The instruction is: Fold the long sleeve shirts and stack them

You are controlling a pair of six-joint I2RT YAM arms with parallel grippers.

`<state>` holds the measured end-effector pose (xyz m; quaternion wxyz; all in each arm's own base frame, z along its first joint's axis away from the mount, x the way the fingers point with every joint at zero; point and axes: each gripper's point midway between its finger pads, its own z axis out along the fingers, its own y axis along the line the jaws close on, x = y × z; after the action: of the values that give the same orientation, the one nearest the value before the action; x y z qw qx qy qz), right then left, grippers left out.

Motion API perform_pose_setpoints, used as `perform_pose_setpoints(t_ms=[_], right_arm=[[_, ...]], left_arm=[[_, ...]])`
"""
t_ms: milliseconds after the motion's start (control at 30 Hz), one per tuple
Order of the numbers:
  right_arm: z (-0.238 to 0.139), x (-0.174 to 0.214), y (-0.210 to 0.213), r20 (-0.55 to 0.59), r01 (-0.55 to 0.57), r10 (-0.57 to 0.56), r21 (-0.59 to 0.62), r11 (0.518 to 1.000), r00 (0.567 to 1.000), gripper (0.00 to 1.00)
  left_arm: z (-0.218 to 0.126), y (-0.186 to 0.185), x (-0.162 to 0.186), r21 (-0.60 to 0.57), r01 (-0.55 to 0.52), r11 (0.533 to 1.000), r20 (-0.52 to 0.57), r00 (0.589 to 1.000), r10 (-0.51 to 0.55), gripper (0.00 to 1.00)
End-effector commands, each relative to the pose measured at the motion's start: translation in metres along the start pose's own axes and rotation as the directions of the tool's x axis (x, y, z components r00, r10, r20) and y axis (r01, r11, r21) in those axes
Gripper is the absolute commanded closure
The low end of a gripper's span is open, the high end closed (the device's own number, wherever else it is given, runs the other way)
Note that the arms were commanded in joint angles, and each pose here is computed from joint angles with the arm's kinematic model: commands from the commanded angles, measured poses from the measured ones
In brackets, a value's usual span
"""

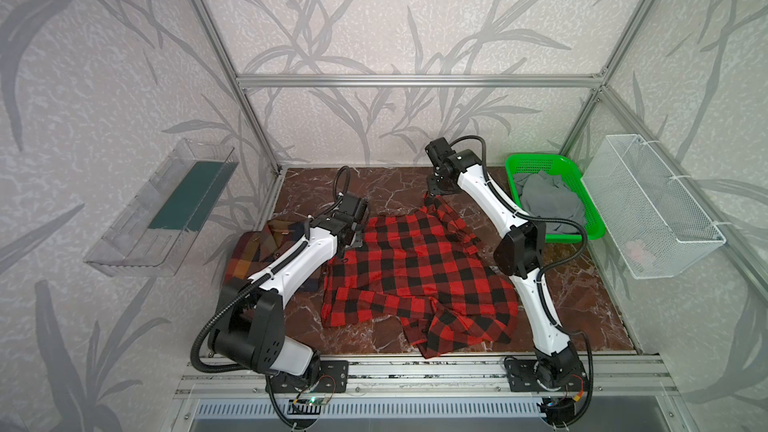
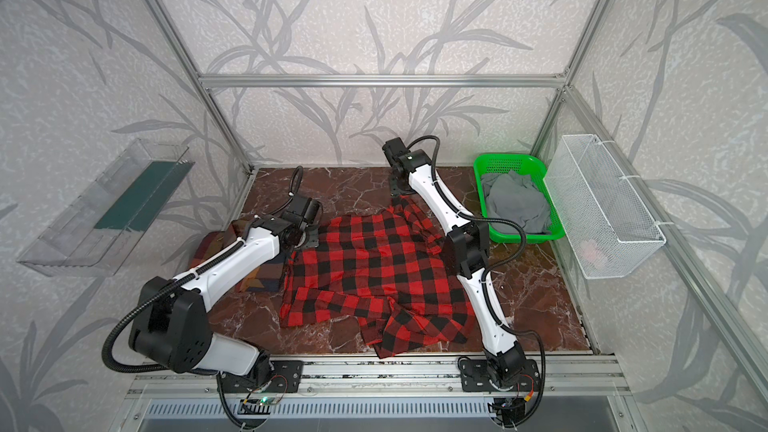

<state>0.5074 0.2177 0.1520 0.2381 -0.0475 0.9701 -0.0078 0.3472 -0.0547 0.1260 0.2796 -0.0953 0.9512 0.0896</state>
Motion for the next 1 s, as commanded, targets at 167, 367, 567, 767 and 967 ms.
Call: perform_pose_setpoints(t_ms=[167,367,567,767,967], right_arm=[[-0.017,0.065,-0.026,0.045,-0.095,0.102,-0.128,0.987,0.994,0.36],[0.016,0.112,-0.014,-0.037,-0.087,0.081,-0.191,0.978,0.996,0.36],[0.048,0.124,-0.012,-0.072,-0.07,0.059,-0.161,0.985,0.996,0.44],[0.057,0.107,-0.038,-0.04,-0.075,0.073,-0.057,0.996,0.997,0.79],[0.029,0.033,-0.06,0.141,-0.094,0.097,-0.027,0.995,0.985,1.0]], left_arm=[[0.007,-0.001,-0.005,-0.027,-0.018,0.999,-0.03,0.999,0.017,1.0],[0.016,-0.006,-0.009,-0.022,-0.02,1.0,-0.093,0.996,0.018,1.0],[0.022,-0.007,-0.013,-0.034,-0.025,0.999,-0.099,0.995,0.021,1.0],[0.03,-0.009,-0.022,-0.051,-0.031,0.998,-0.1,0.995,0.025,1.0],[0.038,-0.022,-0.053,-0.045,-0.024,0.999,-0.064,0.998,0.021,1.0]])
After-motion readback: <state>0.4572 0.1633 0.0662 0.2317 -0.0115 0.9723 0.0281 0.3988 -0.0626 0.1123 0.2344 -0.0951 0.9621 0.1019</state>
